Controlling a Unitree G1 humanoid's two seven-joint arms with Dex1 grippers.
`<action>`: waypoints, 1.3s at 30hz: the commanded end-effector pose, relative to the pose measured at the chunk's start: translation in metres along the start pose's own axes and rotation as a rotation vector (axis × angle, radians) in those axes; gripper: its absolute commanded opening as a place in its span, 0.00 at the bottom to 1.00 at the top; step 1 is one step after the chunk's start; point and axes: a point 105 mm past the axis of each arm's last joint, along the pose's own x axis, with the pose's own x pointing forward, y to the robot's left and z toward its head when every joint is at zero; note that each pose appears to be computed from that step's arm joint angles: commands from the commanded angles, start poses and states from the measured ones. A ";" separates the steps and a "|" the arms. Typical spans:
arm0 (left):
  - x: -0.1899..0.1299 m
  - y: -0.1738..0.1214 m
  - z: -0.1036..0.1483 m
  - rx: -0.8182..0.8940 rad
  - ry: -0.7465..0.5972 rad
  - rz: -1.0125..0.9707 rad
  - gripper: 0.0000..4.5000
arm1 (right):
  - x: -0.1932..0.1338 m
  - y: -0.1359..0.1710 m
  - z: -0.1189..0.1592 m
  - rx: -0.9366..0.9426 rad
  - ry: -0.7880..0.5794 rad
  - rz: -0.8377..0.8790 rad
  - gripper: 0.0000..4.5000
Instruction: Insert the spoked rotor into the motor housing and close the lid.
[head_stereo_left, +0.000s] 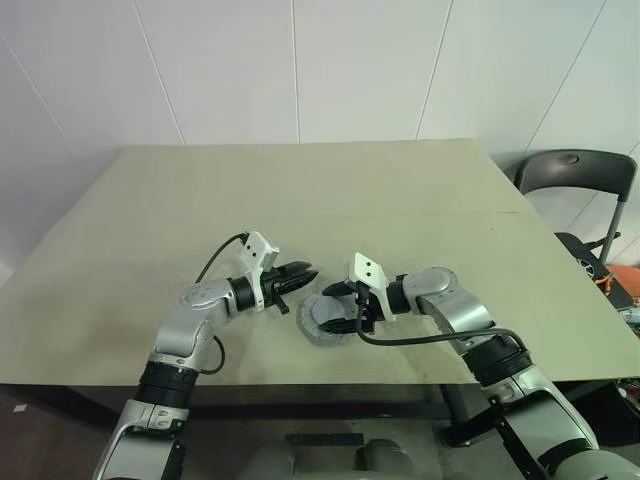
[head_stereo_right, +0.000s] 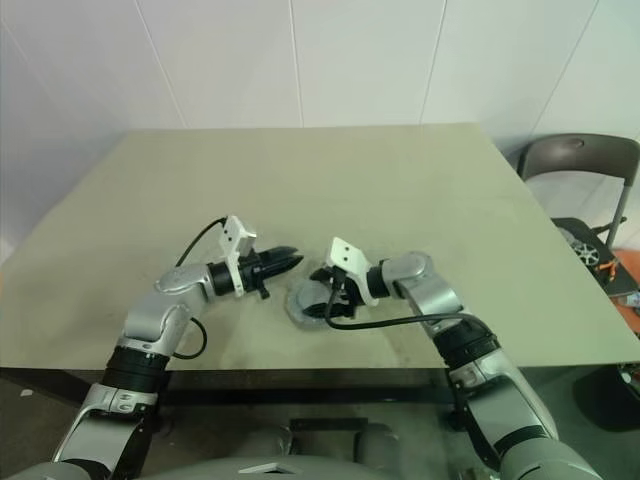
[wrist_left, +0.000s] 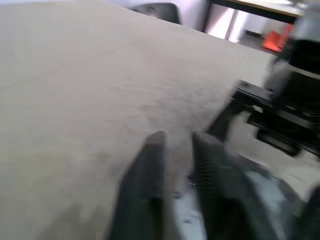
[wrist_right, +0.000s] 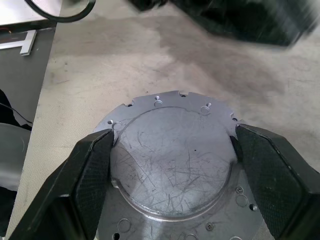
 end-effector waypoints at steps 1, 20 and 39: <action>0.005 -0.009 -0.002 0.060 0.070 -0.093 0.01 | -0.003 -0.005 -0.019 0.040 0.072 -0.043 0.79; 0.005 -0.018 -0.042 0.030 0.268 -0.164 0.01 | -0.006 0.000 -0.008 0.046 0.014 -0.029 0.79; 0.015 -0.011 -0.041 0.038 0.245 -0.105 0.00 | -0.064 -0.050 0.035 0.307 -0.319 -0.295 0.99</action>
